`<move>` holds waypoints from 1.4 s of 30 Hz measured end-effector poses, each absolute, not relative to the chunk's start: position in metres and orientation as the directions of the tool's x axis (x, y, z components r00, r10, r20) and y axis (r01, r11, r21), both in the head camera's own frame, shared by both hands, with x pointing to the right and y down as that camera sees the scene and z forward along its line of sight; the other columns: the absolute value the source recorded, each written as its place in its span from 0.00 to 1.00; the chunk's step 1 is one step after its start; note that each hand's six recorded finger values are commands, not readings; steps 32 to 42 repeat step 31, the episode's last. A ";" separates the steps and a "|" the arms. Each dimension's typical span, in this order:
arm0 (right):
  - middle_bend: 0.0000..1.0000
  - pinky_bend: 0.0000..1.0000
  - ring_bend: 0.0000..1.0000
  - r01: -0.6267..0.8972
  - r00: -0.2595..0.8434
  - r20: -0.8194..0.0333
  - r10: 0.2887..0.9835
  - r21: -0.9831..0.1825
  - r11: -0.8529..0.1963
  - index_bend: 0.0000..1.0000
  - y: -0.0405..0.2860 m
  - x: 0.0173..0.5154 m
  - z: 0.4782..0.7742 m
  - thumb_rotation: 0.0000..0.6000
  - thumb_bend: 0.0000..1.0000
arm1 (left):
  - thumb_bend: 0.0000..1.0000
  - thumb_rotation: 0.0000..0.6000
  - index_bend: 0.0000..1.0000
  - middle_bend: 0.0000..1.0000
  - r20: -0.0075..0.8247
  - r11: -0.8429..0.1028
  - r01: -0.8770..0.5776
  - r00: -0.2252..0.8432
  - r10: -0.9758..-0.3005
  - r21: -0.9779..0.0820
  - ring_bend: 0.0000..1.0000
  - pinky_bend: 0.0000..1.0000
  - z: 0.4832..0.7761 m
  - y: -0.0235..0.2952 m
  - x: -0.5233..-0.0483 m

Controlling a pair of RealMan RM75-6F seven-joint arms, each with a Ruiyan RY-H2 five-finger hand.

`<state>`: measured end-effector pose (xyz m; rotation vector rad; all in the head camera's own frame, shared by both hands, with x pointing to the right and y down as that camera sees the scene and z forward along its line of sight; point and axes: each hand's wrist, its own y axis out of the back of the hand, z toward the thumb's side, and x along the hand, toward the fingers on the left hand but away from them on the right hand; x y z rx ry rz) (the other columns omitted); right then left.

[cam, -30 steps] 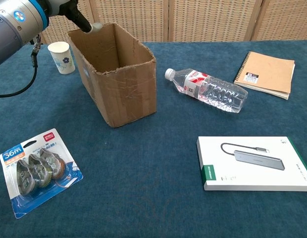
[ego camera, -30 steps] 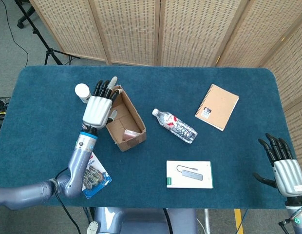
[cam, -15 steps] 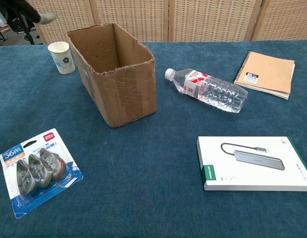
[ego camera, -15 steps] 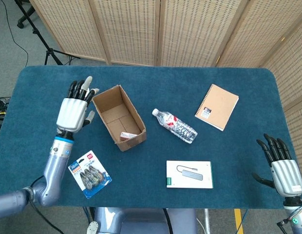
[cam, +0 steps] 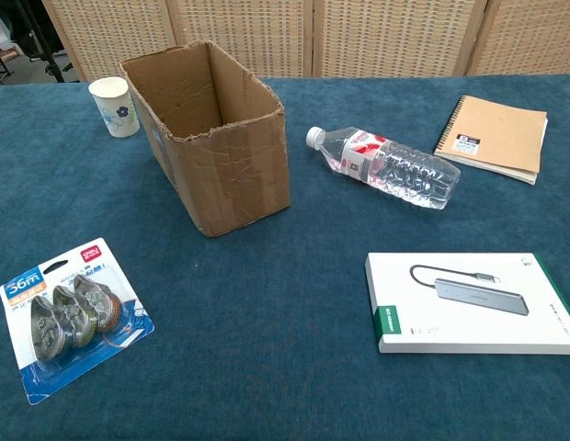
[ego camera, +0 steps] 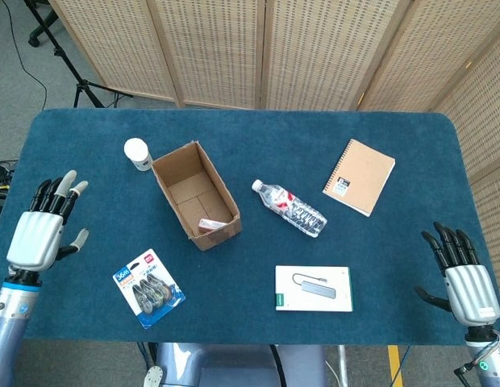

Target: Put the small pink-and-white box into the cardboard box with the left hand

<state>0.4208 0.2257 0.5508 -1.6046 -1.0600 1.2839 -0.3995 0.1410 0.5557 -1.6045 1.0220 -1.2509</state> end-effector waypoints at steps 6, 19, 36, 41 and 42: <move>0.00 0.00 0.00 0.122 0.123 -0.307 0.944 -0.939 -0.321 0.08 0.225 0.423 0.551 1.00 0.13 | 0.33 1.00 0.11 0.00 0.271 -0.287 -0.143 0.120 -0.955 -0.947 0.00 0.00 0.562 0.181 -0.423; 0.00 0.00 0.00 0.114 0.124 -0.308 0.943 -0.940 -0.322 0.08 0.225 0.421 0.552 1.00 0.13 | 0.36 1.00 0.11 0.00 0.249 -0.262 -0.148 0.105 -0.963 -0.954 0.00 0.00 0.576 0.204 -0.436; 0.00 0.00 0.00 0.109 0.129 -0.315 0.940 -0.938 -0.329 0.08 0.225 0.419 0.554 1.00 0.13 | 0.36 1.00 0.04 0.00 0.237 -0.256 -0.165 0.125 -0.963 -0.953 0.00 0.00 0.575 0.205 -0.431; 0.00 0.00 0.00 0.109 0.129 -0.315 0.940 -0.938 -0.329 0.08 0.225 0.419 0.554 1.00 0.13 | 0.36 1.00 0.04 0.00 0.237 -0.256 -0.165 0.125 -0.963 -0.953 0.00 0.00 0.575 0.205 -0.431; 0.00 0.00 0.00 0.109 0.129 -0.315 0.940 -0.938 -0.329 0.08 0.225 0.419 0.554 1.00 0.13 | 0.36 1.00 0.04 0.00 0.237 -0.256 -0.165 0.125 -0.963 -0.953 0.00 0.00 0.575 0.205 -0.431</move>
